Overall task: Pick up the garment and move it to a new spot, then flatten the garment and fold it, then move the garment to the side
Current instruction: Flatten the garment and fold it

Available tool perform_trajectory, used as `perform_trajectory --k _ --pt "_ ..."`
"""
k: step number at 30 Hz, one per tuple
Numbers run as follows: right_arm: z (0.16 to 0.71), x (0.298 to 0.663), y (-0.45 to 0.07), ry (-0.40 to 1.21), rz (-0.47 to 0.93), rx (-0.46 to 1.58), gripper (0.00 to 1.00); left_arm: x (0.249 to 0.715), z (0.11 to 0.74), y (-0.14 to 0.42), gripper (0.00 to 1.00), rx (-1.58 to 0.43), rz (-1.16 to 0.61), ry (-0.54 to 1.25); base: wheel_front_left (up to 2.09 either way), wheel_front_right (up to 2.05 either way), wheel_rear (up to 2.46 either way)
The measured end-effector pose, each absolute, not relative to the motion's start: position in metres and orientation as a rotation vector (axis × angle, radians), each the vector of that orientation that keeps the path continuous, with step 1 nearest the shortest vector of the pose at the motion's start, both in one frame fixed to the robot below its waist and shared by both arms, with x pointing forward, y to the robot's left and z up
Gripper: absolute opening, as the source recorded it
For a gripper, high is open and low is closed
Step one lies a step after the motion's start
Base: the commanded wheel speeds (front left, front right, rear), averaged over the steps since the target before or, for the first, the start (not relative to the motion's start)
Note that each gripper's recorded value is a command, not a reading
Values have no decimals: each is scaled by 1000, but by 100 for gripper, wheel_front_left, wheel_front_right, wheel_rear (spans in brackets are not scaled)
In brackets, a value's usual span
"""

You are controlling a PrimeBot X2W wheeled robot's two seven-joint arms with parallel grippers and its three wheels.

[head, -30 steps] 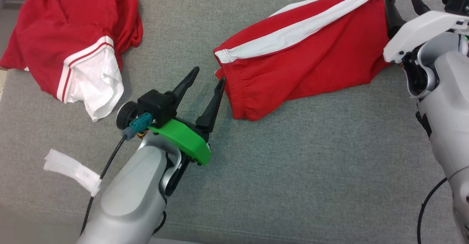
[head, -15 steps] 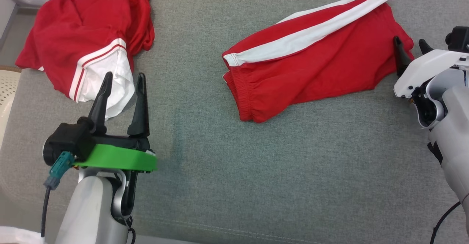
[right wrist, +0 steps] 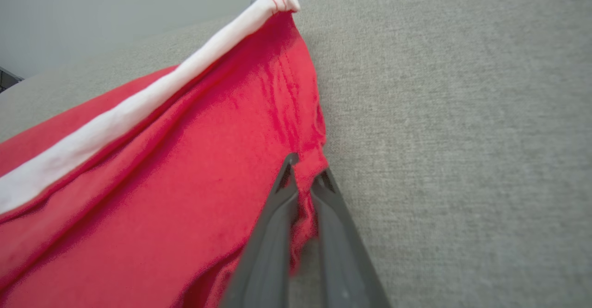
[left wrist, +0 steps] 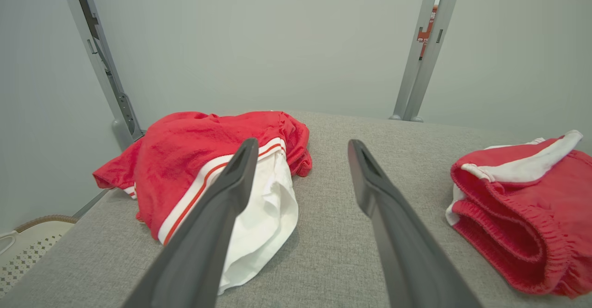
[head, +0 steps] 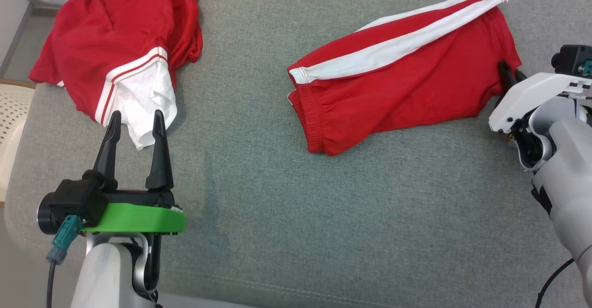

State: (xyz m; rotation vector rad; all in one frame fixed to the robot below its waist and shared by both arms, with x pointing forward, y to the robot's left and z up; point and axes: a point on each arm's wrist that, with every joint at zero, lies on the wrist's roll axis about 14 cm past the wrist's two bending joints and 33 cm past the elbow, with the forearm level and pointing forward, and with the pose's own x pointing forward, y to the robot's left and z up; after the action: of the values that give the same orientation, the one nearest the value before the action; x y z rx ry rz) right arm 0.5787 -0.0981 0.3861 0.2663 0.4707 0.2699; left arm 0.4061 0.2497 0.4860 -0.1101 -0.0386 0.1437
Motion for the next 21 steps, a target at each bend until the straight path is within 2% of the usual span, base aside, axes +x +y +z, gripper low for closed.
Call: perform_trajectory --k 9,21 --pt "402 562 -118 410 230 327 0 404 487 236 100 -105 104 -37 0 0 0" --pt "405 499 -224 358 6 386 0 397 485 214 100 -121 43 -32 0 0 0"
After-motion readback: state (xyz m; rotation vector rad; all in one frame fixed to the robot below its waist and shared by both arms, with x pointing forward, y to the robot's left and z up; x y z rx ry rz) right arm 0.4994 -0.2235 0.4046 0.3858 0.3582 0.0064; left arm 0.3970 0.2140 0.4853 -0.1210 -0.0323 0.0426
